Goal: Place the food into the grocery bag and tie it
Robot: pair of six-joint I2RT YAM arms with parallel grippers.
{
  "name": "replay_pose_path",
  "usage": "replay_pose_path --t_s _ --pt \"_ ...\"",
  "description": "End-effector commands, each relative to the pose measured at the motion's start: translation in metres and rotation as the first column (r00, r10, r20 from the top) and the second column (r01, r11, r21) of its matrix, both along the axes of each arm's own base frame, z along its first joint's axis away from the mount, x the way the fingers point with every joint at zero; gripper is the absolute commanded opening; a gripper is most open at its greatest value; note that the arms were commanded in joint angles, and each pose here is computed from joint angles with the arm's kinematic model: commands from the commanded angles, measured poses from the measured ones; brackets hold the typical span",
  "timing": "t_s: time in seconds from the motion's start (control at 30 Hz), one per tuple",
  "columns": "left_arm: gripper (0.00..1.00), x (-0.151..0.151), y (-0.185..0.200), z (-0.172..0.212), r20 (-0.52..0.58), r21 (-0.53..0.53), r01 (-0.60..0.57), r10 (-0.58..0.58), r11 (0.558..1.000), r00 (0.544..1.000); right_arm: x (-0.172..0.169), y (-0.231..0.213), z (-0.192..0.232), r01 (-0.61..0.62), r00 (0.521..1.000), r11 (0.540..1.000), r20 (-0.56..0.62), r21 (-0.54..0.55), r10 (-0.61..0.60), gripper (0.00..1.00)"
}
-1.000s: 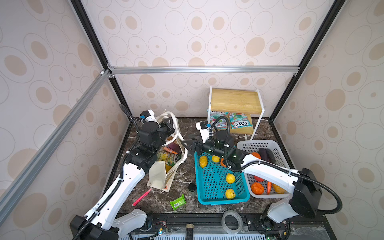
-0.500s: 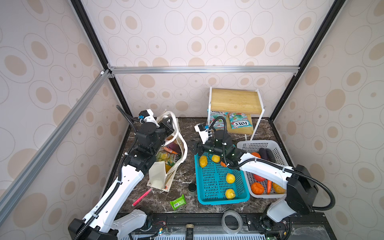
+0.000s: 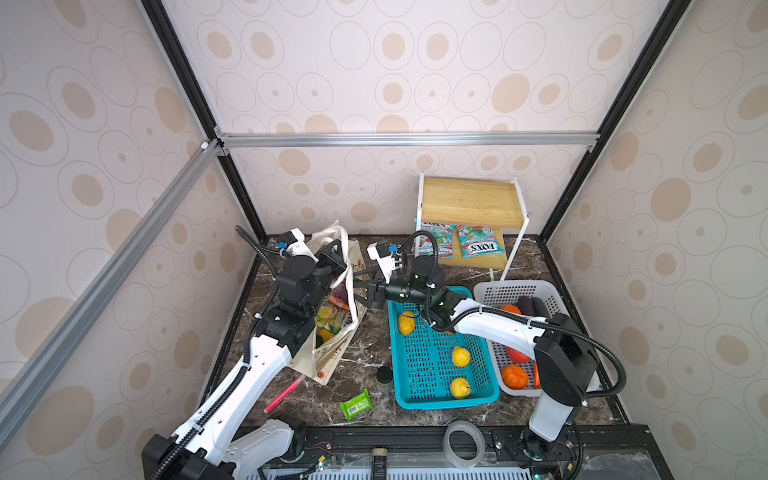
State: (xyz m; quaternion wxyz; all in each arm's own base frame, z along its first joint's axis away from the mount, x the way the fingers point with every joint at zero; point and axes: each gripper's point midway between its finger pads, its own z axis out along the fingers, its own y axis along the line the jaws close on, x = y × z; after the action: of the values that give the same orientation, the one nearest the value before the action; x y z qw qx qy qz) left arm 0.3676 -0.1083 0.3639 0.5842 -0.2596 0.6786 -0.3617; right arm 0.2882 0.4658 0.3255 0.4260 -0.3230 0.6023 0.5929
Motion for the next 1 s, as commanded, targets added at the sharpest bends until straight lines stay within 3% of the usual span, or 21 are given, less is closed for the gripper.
replay_pose_path --t_s 0.0,0.27,0.43,0.57,0.77,0.97 --pt "0.00 -0.002 0.003 0.002 0.020 -0.033 -0.004 0.005 0.999 1.000 -0.005 0.004 0.047 -0.037 0.999 0.990 0.040 0.139 0.032 0.56" --pt "0.00 -0.004 0.000 0.001 0.012 -0.047 0.020 -0.019 0.999 1.000 0.012 0.011 0.052 0.011 1.000 0.987 0.009 0.158 -0.013 0.35" --pt "0.00 -0.006 0.011 0.012 0.027 -0.025 -0.010 0.011 1.000 1.000 0.021 0.013 0.047 0.052 0.999 0.992 -0.015 0.116 -0.051 0.01" --pt "0.00 -0.008 0.049 0.039 0.052 0.021 -0.091 0.090 0.996 0.995 0.043 -0.003 0.020 0.241 0.968 0.970 -0.060 -0.037 -0.242 0.00" --pt "0.00 -0.004 0.099 0.057 0.062 0.026 -0.165 0.163 0.986 0.985 0.069 -0.042 0.000 0.468 0.873 0.845 -0.010 -0.259 -0.487 0.00" --pt "0.00 0.017 0.148 0.061 0.047 0.004 -0.214 0.214 0.977 0.976 0.103 -0.089 -0.003 0.690 0.689 0.606 0.101 -0.395 -0.718 0.00"
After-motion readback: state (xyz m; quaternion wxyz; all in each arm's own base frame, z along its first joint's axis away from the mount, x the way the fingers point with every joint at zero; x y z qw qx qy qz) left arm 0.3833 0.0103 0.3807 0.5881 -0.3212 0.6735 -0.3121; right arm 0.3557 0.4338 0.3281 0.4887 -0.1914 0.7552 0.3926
